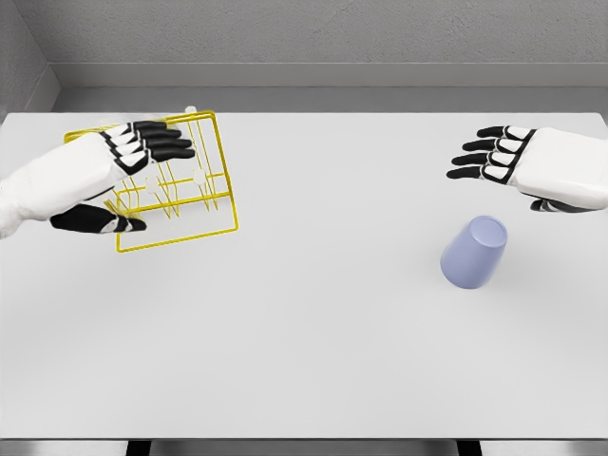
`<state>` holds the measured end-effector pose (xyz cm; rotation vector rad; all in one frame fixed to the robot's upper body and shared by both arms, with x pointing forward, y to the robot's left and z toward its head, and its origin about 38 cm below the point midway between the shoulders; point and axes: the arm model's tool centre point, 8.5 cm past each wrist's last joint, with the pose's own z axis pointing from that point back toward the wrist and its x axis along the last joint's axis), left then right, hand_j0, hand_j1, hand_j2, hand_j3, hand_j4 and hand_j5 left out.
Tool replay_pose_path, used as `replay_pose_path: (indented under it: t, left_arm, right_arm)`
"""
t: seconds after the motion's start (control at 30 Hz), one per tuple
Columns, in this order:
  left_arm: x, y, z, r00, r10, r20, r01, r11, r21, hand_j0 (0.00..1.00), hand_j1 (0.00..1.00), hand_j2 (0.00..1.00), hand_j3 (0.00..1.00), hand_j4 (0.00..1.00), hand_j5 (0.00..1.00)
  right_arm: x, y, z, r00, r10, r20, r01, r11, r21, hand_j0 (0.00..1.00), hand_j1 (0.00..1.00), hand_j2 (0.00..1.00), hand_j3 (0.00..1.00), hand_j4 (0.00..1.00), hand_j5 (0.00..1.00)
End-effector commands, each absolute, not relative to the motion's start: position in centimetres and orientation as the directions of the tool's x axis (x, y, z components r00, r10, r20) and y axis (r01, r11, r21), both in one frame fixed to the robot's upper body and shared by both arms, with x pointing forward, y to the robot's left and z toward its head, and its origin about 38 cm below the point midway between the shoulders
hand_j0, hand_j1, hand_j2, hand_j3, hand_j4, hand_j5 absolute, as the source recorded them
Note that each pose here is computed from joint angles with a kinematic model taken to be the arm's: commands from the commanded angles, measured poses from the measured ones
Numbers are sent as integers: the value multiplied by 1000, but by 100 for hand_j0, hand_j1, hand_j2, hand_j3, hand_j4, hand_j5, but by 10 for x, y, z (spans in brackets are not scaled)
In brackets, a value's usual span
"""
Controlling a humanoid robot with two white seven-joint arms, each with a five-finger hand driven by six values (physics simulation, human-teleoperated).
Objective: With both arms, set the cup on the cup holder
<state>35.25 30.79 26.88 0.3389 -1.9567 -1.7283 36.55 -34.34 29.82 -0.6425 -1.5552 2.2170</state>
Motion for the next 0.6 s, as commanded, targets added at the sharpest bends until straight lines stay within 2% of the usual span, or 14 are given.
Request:
replay_pose_path:
  t: [0.0,0.2,0.3,0.57]
  left_arm:
    - [351,302,261,-845,-487,221,161,162,974,100,100,100,100,100,100]
    - [353,303,268,-846,-490,209,141,172,975,100,100,100,100,100,100]
    - [355,303,273,-847,-491,204,123,193,974,100,100,100,100,100,100]
    - [357,302,264,-839,-488,238,142,226,964,100,100,100,100,100,100]
  right_arm:
    - [364,-343,293,-836,529,-147,-45,-332,-942,100,100,100,100,100,100]
    - [366,-348,300,-827,537,-164,-37,-343,-939,100,100,100,100,100,100]
    - [373,-349,303,-830,525,-187,-176,-566,-805,100,100,100,100,100,100]
    - [388,-328,290,-847,506,-164,-171,-550,-817,100,100,100,100,100,100]
